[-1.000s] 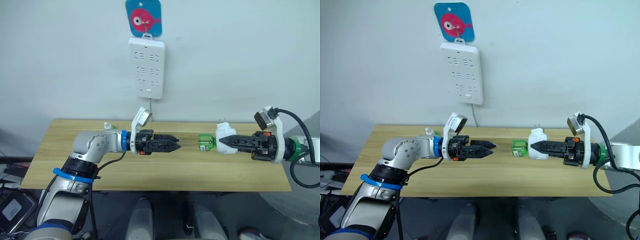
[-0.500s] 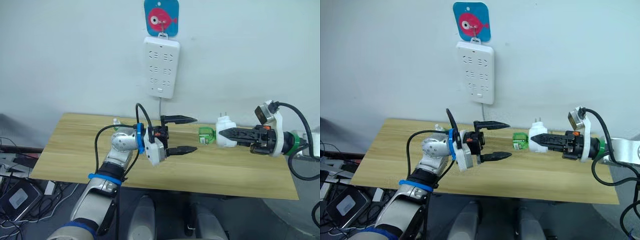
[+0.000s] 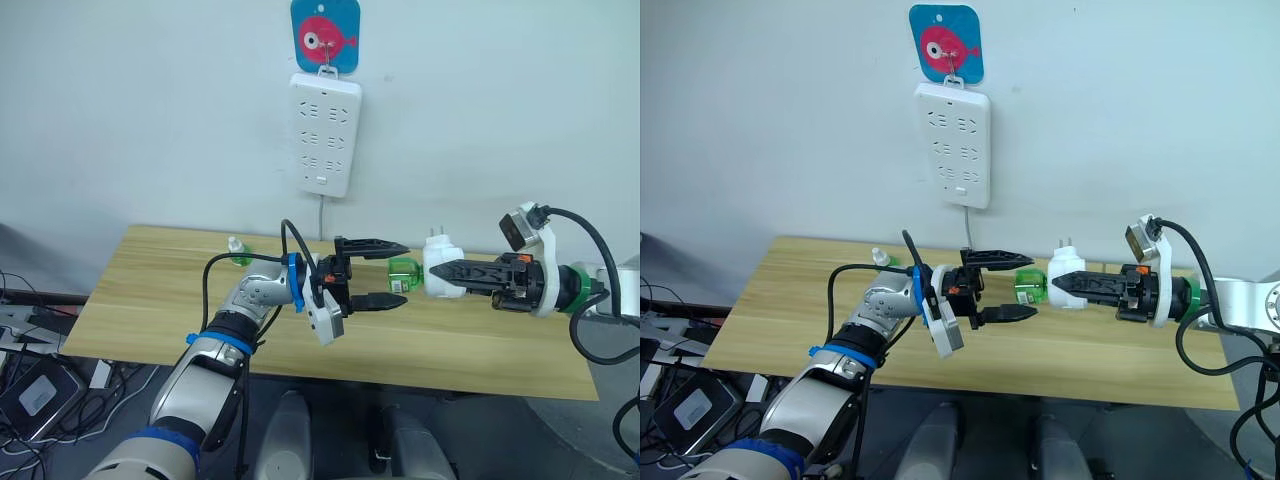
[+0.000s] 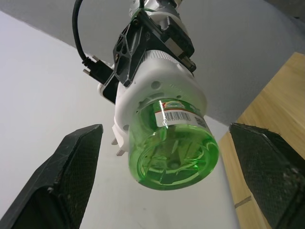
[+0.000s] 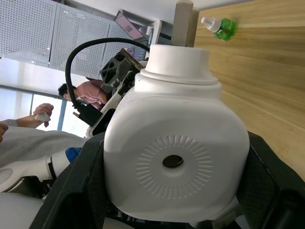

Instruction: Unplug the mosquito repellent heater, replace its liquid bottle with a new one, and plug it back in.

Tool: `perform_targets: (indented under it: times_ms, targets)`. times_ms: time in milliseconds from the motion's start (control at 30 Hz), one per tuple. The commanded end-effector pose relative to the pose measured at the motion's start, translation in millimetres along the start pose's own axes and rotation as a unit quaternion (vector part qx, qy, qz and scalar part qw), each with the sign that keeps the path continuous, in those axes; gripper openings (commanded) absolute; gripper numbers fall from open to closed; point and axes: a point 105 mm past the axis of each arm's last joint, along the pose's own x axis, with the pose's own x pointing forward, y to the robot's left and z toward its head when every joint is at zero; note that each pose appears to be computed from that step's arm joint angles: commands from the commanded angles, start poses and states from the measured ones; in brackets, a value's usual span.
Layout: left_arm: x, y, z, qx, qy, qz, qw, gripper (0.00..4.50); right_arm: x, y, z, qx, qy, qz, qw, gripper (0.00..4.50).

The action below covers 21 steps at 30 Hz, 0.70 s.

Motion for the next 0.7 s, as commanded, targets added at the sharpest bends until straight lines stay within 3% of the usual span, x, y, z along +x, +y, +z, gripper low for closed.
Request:
perform_targets:
  times_ms: [33,233,400,500,567,633,700]
  targets:
    - [5,4,3,0.014,-0.016,0.007,1.0,4.09,1,16,4,-0.027,-0.001,0.025,0.999,3.04]
    - [4,4,4,0.015,-0.02,0.008,1.0,2.37,0,16,2,-0.027,0.0,0.024,0.999,3.04]
    - [5,8,0,-0.008,-0.011,0.024,1.0,2.27,0,16,3,-0.027,-0.001,0.023,0.999,3.04]
    - [9,-4,-7,-0.125,0.008,0.01,0.992,2.27,-2,15,2,-0.027,0.001,0.019,0.999,3.04]
    - [9,-4,-9,-0.293,0.01,0.02,0.956,2.27,-5,15,-2,-0.025,0.008,0.015,1.0,3.04]
    - [9,8,1,-0.479,-0.023,0.031,0.877,2.27,-7,13,-8,-0.021,0.021,0.004,1.0,3.04]
    - [8,16,16,-0.609,-0.049,0.013,0.792,2.27,-9,12,-13,-0.018,0.027,-0.002,0.999,3.04]
